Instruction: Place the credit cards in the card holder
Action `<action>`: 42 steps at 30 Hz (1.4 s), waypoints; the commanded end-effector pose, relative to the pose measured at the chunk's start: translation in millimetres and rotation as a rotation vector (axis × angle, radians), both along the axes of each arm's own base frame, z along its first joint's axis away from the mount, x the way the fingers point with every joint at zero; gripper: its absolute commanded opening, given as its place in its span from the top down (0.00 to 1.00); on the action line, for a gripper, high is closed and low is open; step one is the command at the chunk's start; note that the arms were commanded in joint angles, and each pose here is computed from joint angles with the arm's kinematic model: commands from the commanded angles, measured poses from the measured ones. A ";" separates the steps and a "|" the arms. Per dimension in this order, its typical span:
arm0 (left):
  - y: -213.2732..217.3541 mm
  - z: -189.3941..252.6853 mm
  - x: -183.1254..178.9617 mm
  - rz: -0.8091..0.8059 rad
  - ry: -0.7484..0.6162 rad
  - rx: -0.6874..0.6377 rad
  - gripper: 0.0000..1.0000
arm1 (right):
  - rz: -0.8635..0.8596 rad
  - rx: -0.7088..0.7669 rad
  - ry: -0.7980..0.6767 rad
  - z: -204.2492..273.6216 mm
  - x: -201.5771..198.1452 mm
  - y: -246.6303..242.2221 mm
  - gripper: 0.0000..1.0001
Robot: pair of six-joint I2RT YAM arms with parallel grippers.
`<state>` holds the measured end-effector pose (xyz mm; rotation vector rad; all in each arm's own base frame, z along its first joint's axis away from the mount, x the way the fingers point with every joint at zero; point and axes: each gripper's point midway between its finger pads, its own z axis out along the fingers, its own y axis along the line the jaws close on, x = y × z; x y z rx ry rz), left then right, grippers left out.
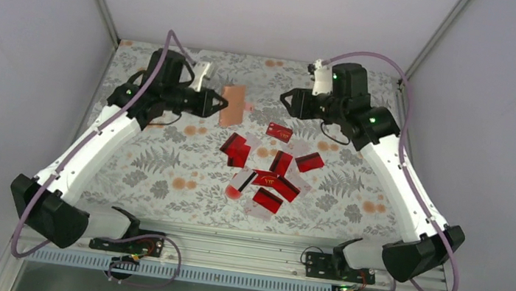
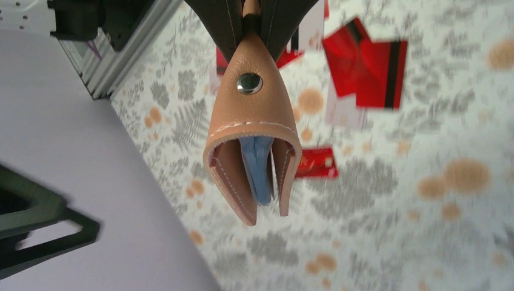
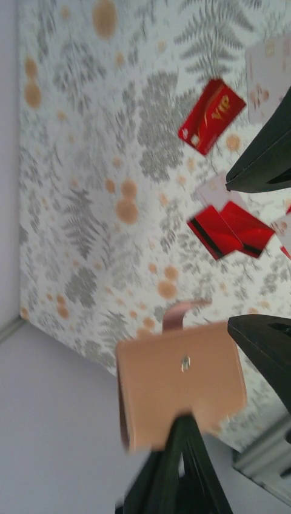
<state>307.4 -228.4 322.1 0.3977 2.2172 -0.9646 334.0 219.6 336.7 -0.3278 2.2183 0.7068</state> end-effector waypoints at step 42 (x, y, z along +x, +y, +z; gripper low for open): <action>70.6 -257.1 -45.4 0.093 0.728 0.180 0.44 | 0.245 0.102 0.342 -101.9 -23.6 50.9 0.47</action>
